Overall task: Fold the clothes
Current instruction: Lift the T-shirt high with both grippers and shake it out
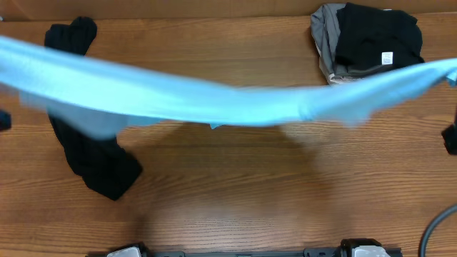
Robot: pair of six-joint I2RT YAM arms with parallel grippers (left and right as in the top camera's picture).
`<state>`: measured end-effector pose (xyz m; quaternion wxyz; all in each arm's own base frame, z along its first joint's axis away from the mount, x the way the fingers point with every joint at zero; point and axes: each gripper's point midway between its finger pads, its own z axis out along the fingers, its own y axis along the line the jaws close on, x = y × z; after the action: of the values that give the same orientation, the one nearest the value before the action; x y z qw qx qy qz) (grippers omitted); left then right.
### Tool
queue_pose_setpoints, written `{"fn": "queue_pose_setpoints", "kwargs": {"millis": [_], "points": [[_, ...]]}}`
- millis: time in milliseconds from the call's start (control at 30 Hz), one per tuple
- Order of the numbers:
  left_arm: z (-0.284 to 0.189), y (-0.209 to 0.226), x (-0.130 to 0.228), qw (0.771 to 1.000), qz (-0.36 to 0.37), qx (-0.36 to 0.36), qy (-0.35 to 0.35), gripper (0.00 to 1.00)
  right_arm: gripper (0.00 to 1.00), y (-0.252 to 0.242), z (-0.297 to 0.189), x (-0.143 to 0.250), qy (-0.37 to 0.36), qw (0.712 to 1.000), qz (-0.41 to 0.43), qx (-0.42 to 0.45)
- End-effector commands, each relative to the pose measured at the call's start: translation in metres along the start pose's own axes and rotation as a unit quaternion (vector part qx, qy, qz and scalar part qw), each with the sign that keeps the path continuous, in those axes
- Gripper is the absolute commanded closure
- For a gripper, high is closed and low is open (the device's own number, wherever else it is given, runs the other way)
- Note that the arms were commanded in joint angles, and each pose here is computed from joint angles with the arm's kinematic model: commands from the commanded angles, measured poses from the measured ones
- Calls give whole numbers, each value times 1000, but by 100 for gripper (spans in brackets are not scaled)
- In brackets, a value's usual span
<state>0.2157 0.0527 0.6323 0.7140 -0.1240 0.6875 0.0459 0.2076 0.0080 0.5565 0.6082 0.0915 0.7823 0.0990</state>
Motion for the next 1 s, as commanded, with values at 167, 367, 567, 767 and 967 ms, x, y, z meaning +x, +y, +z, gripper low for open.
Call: {"fn": "queue_pose_setpoints", "kwargs": {"millis": [167,367,567,767,967], "points": [[95,15,57,993,-12,-38,107,96,96,2,55,10,56,998,-35,-7],[190,21,117,982,-35,-52,176,96,96,-2,155,19,103,993,-56,-6],[297,16,168,982,-73,-28,174,96,96,-2,264,0,47,996,-76,-17],[342,-9,159,986,-114,47,112,96,96,14,293,-63,-97,991,-85,-45],[338,-15,111,990,-116,71,29,96,96,19,270,-108,-180,977,-94,-60]]}}
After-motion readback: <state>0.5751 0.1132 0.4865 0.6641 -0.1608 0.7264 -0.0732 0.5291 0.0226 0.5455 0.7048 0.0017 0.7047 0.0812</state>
